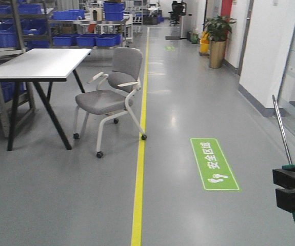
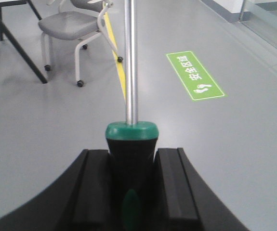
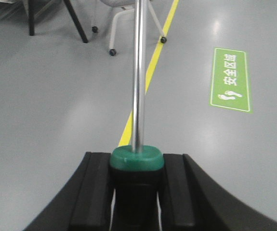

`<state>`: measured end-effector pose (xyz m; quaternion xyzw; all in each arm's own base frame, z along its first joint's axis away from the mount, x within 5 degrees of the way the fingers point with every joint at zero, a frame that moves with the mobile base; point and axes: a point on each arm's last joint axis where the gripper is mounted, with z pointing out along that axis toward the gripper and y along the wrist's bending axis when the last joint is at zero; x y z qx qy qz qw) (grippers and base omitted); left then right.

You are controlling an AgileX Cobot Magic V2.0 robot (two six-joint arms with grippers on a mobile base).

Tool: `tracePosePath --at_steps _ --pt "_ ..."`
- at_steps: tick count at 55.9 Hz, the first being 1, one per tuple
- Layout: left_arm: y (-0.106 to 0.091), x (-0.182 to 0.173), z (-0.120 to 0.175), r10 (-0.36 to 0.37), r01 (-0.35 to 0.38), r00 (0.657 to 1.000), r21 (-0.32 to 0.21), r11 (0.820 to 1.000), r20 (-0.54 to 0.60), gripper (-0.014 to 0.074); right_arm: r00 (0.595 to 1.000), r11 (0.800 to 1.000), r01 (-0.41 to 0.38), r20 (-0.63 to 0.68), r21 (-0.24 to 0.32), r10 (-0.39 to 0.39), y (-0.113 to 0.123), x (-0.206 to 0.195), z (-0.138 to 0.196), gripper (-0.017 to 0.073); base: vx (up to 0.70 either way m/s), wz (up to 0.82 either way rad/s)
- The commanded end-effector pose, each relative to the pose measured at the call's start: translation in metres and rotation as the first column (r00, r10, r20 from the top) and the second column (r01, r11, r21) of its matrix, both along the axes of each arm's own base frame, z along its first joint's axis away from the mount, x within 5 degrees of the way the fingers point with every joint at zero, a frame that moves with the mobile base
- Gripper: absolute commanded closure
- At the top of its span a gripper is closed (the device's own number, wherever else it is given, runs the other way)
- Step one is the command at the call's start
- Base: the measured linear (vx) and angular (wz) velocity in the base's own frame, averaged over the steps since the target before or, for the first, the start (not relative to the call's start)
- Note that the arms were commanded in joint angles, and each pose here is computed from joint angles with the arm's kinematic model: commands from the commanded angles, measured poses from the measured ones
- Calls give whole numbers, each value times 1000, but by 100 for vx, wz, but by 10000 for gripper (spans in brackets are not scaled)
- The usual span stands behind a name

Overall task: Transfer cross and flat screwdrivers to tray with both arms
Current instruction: 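Hold both screwdrivers upright while the base drives to the roller shelf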

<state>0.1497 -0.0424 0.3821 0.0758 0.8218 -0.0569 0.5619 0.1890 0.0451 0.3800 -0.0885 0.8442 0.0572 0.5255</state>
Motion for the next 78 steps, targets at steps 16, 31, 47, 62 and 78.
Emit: tracePosePath --at_steps 16,31,47,62,78 --pt "-1 -2 18 -18 22 993 -31 999 116 594 991 1000 -8 131 18 5 0 -1 21 567 31 -15" --pt "-1 -2 18 -18 22 993 -31 999 116 594 991 1000 -8 131 19 5 0 -1 21 567 38 1" --pt "-1 -2 18 -18 22 993 -31 999 116 594 991 1000 -8 131 19 5 0 -1 21 567 44 14" --pt "-1 -2 18 -18 22 993 -31 999 116 594 991 1000 -8 131 19 5 0 -1 21 567 47 22" --pt "-1 -2 18 -18 22 993 -31 999 116 594 991 1000 -8 131 19 5 0 -1 21 567 48 35"
